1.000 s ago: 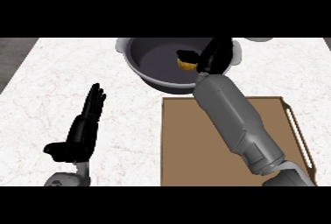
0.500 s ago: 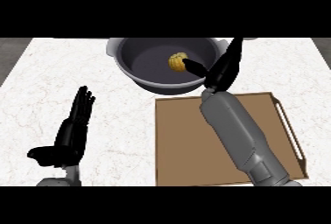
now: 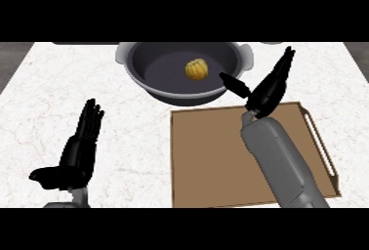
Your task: Pick the squash from the tray and place it in the pot
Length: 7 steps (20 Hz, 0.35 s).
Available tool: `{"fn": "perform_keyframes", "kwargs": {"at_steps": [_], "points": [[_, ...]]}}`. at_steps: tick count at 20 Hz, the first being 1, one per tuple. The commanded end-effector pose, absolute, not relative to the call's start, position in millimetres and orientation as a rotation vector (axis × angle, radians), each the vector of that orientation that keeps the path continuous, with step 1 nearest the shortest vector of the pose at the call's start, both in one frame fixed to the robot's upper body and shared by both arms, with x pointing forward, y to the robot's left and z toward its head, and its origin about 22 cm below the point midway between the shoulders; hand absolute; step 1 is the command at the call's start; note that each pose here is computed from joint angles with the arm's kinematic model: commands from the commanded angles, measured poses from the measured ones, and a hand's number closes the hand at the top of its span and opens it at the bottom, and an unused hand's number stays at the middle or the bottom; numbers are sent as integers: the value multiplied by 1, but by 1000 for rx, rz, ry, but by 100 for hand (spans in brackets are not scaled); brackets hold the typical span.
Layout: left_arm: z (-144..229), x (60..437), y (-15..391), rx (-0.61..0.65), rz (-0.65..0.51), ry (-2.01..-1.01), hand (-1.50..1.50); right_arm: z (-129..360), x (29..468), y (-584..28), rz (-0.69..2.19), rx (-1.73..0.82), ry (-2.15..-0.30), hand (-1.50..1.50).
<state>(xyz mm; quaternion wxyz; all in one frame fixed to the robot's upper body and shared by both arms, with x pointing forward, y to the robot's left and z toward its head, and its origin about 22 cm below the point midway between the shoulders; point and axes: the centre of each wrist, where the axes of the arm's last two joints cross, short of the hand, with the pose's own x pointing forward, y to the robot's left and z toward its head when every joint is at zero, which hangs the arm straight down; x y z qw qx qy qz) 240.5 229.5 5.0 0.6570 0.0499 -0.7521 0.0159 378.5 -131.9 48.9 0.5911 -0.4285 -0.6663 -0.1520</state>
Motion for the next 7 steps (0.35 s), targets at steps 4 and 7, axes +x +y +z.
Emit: {"fn": "perform_keyframes", "kwargs": {"at_steps": [4,7], "points": [[15,242,235,120,39,-1710,0,40,358,-162,-495,-1066,-1555,-150],[10,235,235,112,37,-1703,0,40,346,-177,-512,-1083,-1561,-150]]}}
